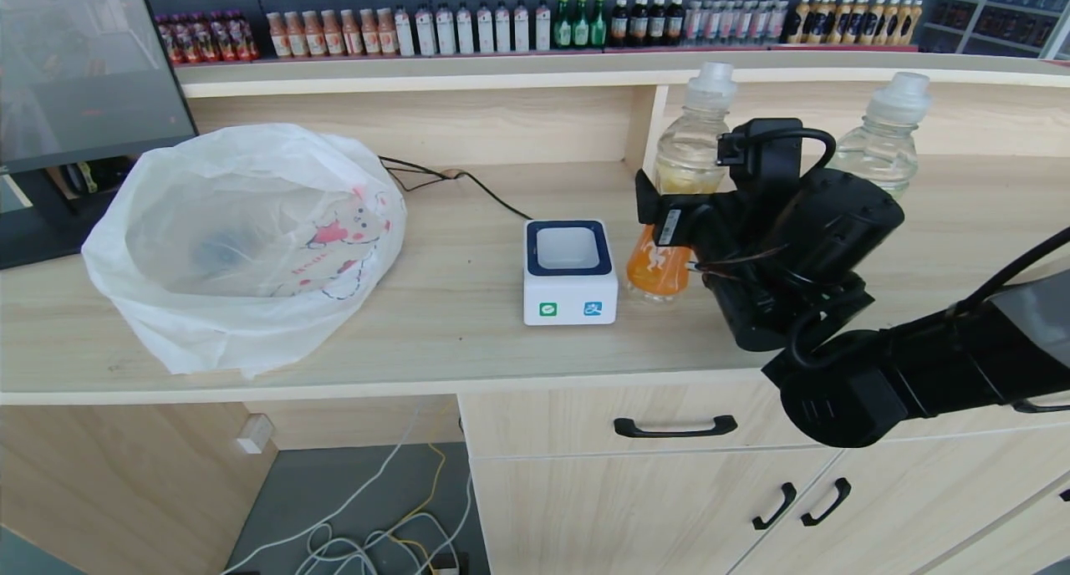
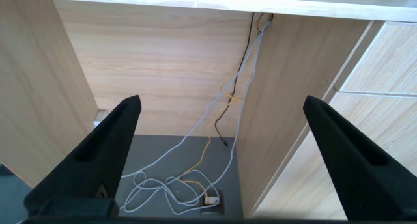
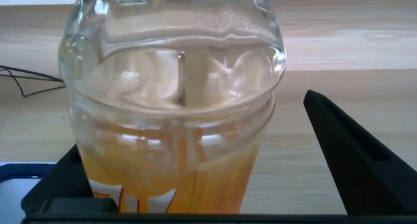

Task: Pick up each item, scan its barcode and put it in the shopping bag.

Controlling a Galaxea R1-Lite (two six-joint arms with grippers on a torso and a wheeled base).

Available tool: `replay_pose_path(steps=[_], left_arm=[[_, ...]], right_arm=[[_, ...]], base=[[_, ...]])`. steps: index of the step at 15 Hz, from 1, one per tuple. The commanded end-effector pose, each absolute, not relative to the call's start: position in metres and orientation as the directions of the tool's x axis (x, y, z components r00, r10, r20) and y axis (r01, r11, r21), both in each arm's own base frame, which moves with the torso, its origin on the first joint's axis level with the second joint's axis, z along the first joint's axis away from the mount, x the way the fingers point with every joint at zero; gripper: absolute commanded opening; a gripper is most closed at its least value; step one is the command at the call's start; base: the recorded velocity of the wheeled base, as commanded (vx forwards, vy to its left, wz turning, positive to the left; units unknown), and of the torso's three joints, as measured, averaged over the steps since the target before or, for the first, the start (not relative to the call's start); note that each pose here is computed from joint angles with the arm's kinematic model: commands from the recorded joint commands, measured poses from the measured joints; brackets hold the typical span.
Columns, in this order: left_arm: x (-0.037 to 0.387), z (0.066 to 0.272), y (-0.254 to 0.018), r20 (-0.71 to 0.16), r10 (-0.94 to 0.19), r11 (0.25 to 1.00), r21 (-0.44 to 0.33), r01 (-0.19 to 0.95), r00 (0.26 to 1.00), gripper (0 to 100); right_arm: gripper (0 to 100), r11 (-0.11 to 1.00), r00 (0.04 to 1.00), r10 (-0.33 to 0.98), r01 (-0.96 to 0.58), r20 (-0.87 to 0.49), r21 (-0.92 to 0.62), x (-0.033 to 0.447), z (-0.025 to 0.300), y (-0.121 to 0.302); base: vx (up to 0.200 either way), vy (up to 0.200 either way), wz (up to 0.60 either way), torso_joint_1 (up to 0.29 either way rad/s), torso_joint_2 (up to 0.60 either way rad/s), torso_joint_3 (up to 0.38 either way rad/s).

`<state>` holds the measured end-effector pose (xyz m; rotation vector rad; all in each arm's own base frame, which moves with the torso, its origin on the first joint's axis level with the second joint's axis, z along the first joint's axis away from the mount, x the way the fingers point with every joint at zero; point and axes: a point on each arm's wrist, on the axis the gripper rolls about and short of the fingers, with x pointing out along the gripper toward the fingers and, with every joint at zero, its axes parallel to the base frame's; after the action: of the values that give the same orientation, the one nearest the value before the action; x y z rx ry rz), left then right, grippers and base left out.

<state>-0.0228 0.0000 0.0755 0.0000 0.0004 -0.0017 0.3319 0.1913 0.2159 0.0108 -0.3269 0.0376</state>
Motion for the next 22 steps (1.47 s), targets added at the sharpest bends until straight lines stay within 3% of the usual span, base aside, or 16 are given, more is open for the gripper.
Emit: replay_pose_path(steps=[1, 4, 5, 17, 22], left_arm=[[-0.023, 0.075, 0.000, 0.000, -0.002, 1.000, 0.000, 0.002, 1.000, 100], [-0.023, 0.075, 0.000, 0.000, -0.003, 1.000, 0.000, 0.003, 1.000, 100], [-0.023, 0.075, 0.000, 0.000, -0.002, 1.000, 0.000, 0.002, 1.000, 100], [-0.023, 0.075, 0.000, 0.000, -0.002, 1.000, 0.000, 0.002, 1.000, 100], [-0.023, 0.075, 0.000, 0.000, -0.002, 1.000, 0.000, 0.002, 1.000, 100]], right_arm=[[100, 0.999, 0.946, 0.034, -0.037, 0.323, 0.004, 0.332, 0.216, 0.192], [100, 0.999, 0.946, 0.034, -0.037, 0.322, 0.002, 0.332, 0.216, 0.191], [0, 0.999, 0.946, 0.034, -0.037, 0.323, 0.004, 0.332, 0.217, 0.192], [0, 0.999, 0.937, 0.030, -0.041, 0.347, 0.023, 0.324, 0.228, 0.188], [0, 0.995, 0.889, 0.011, -0.056, 0.457, 0.086, 0.304, 0.252, 0.191]], base=[[0.000, 0.000, 0.00, 0.000, 0.00, 0.000], [0.000, 0.000, 0.00, 0.000, 0.00, 0.000], [0.000, 0.000, 0.00, 0.000, 0.00, 0.000], [0.000, 0.000, 0.00, 0.000, 0.00, 0.000], [0.000, 0.000, 0.00, 0.000, 0.00, 0.000]])
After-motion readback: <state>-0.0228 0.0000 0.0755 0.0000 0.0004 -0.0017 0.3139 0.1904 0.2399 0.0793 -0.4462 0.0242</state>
